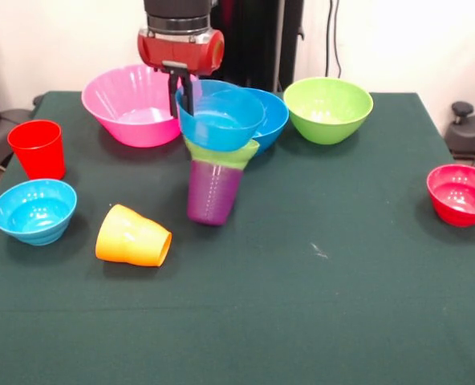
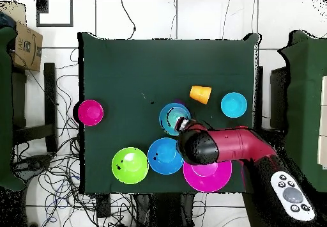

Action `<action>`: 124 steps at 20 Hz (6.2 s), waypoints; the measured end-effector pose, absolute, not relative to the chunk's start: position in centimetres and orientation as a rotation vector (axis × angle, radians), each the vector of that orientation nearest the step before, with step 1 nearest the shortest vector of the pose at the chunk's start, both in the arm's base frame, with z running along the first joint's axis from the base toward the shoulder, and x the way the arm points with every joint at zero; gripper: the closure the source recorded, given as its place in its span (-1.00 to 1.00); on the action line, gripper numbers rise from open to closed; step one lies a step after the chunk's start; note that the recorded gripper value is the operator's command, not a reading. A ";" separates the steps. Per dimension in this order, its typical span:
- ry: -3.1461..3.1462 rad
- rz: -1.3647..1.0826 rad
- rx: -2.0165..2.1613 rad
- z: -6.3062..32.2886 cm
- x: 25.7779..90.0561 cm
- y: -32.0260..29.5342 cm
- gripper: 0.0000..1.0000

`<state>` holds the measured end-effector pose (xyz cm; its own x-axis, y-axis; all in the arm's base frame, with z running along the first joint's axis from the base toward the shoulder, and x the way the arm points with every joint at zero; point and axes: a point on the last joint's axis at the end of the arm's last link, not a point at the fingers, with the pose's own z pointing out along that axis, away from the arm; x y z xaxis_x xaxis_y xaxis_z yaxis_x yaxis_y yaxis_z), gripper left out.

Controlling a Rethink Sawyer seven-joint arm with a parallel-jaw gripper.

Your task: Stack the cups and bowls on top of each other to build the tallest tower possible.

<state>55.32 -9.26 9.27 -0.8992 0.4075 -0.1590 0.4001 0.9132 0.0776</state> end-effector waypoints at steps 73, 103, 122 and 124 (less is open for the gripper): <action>2.920 -0.080 0.350 -4.8 57.5 0.7 1.00; 2.915 -0.171 0.366 -5.6 57.4 -2.3 -1.00; 2.860 -0.181 0.502 1.9 62.8 -1.3 -1.00; 2.861 -0.186 0.521 3.0 63.4 -1.3 -1.00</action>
